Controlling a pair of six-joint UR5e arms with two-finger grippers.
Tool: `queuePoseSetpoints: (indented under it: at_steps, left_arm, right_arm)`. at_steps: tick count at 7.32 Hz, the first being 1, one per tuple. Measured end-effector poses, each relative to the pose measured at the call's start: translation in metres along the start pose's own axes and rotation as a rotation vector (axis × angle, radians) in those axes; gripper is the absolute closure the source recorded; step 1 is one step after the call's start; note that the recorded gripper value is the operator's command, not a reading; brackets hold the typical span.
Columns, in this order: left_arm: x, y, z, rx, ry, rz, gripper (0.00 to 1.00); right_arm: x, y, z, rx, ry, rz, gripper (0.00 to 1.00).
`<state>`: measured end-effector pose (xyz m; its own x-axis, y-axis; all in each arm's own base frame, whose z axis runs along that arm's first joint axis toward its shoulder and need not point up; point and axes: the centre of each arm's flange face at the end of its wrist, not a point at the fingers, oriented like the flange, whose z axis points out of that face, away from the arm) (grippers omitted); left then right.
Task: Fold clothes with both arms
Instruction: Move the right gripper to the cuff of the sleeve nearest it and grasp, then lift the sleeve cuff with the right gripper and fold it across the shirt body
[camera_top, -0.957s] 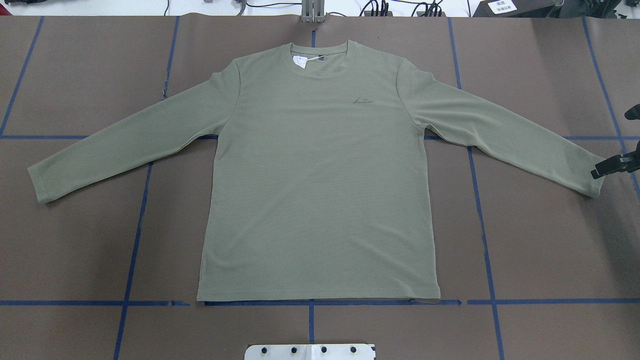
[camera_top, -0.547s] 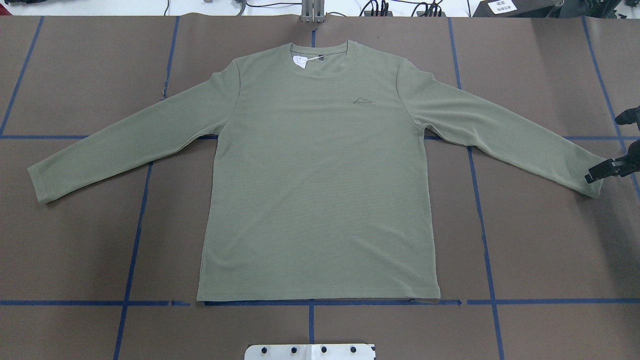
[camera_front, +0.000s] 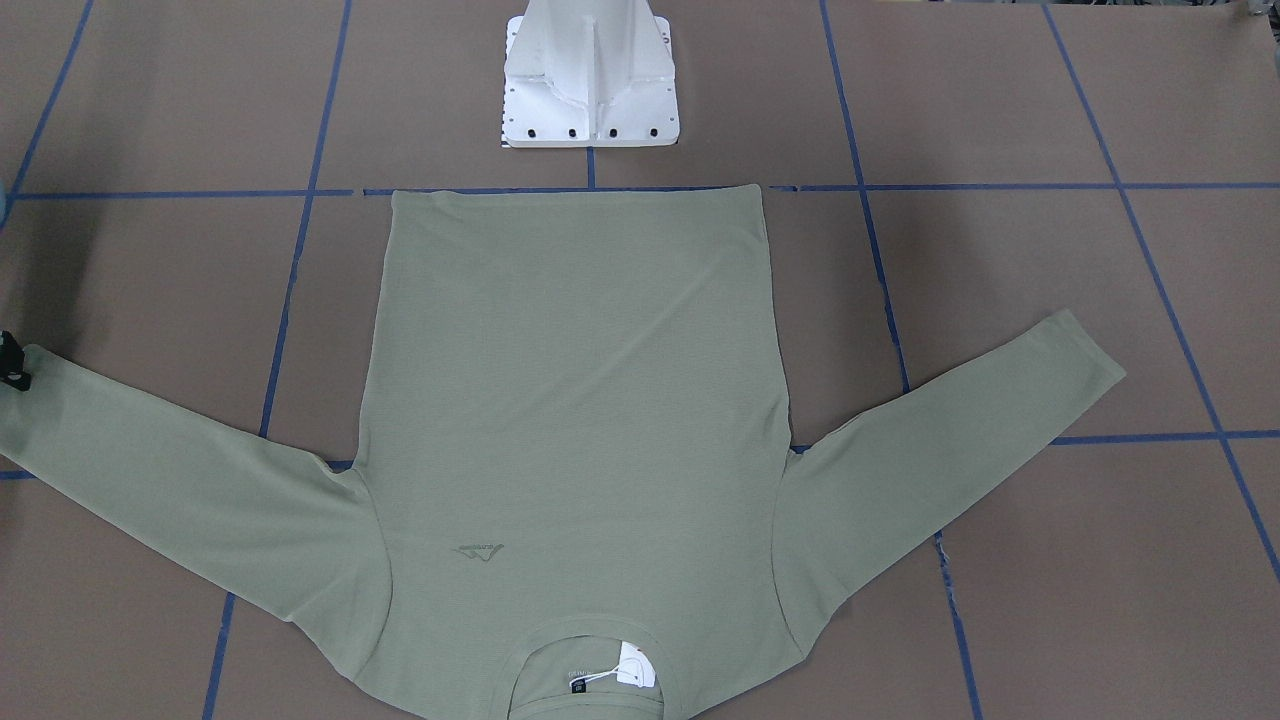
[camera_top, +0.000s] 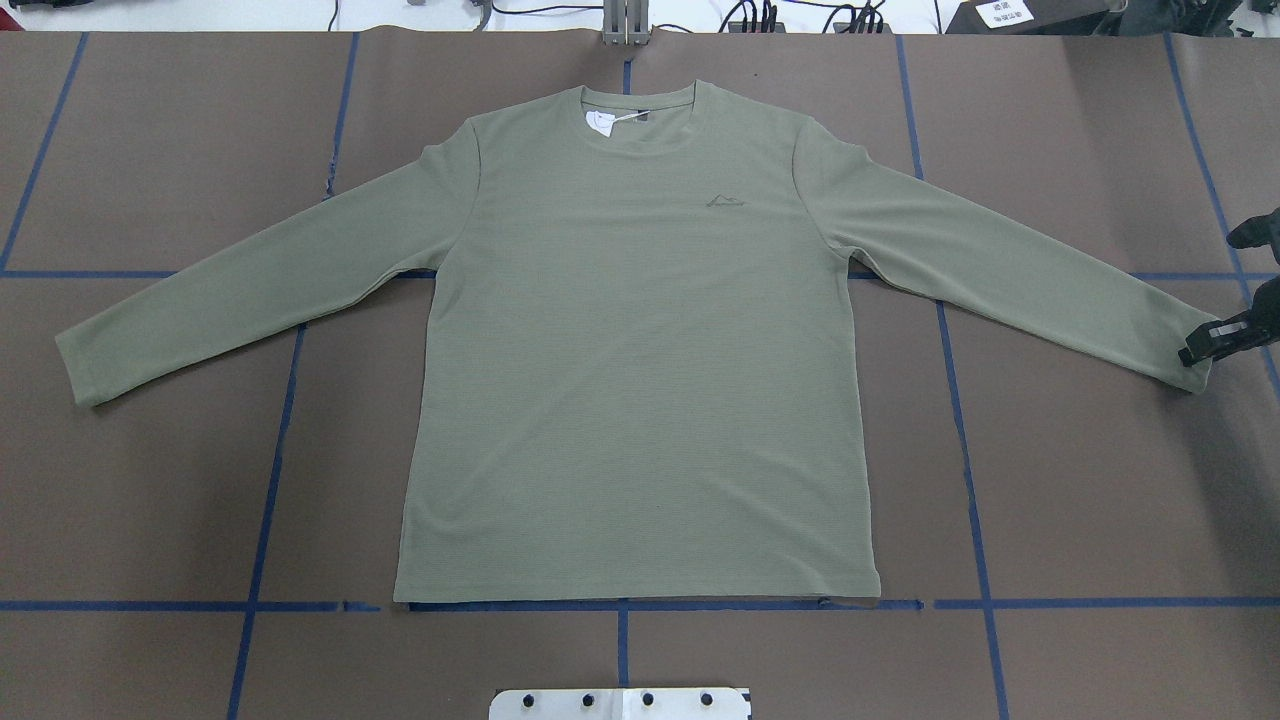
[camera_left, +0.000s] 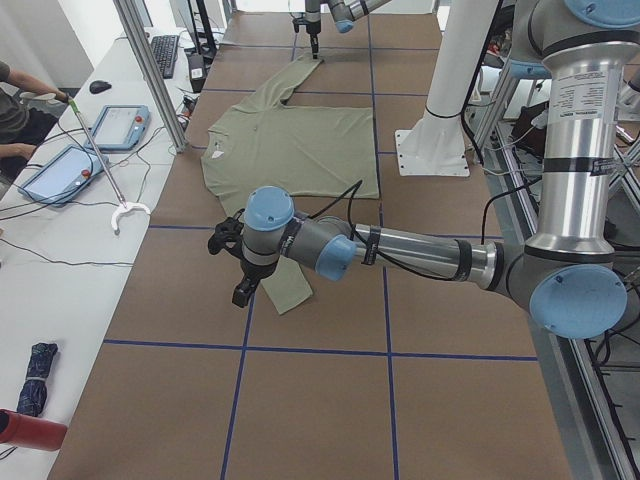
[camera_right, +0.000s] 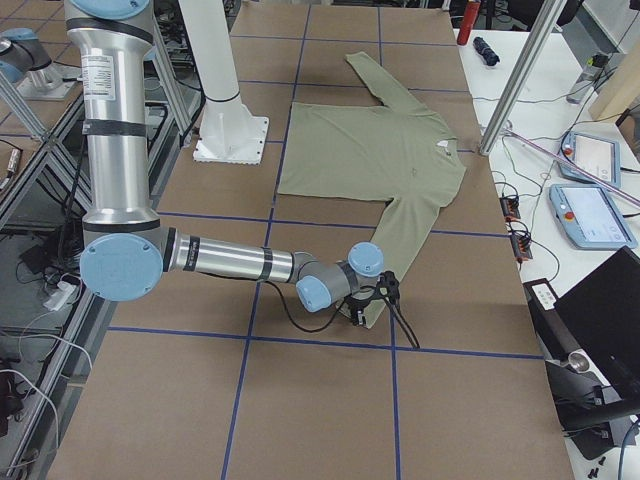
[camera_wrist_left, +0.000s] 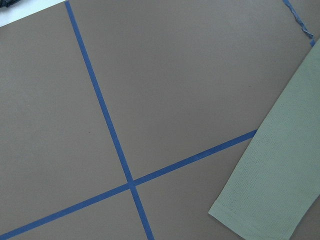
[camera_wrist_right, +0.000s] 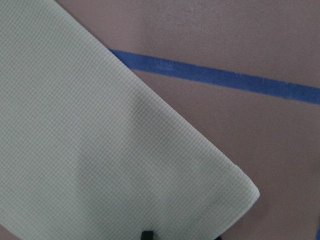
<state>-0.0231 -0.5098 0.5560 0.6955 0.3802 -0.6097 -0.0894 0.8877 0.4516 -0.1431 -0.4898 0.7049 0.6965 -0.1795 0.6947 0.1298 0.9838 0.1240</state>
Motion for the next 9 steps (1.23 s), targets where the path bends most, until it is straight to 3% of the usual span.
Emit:
queuePoseSetpoints:
  at_steps: [3, 5, 7, 9]
  left_arm:
    - [0.0, 0.0, -0.001, 0.001, 0.0, 0.0, 0.0]
    - [0.0, -0.001, -0.001, 0.003, 0.0, 0.001, 0.0]
    - [0.0, -0.002, -0.001, 0.004, -0.001, 0.001, 0.0]
    - [0.0, -0.002, -0.001, 0.003, 0.0, 0.0, 0.0]
  right_arm:
    - [-0.014, -0.009, -0.012, 0.024, -0.017, -0.022, 1.0]
    - [-0.028, -0.024, -0.041, 0.049, -0.112, -0.029, 1.0]
    - [-0.063, -0.068, -0.078, 0.083, -0.209, -0.064, 1.0]
    - [-0.14, -0.145, -0.124, 0.087, -0.261, -0.072, 1.0]
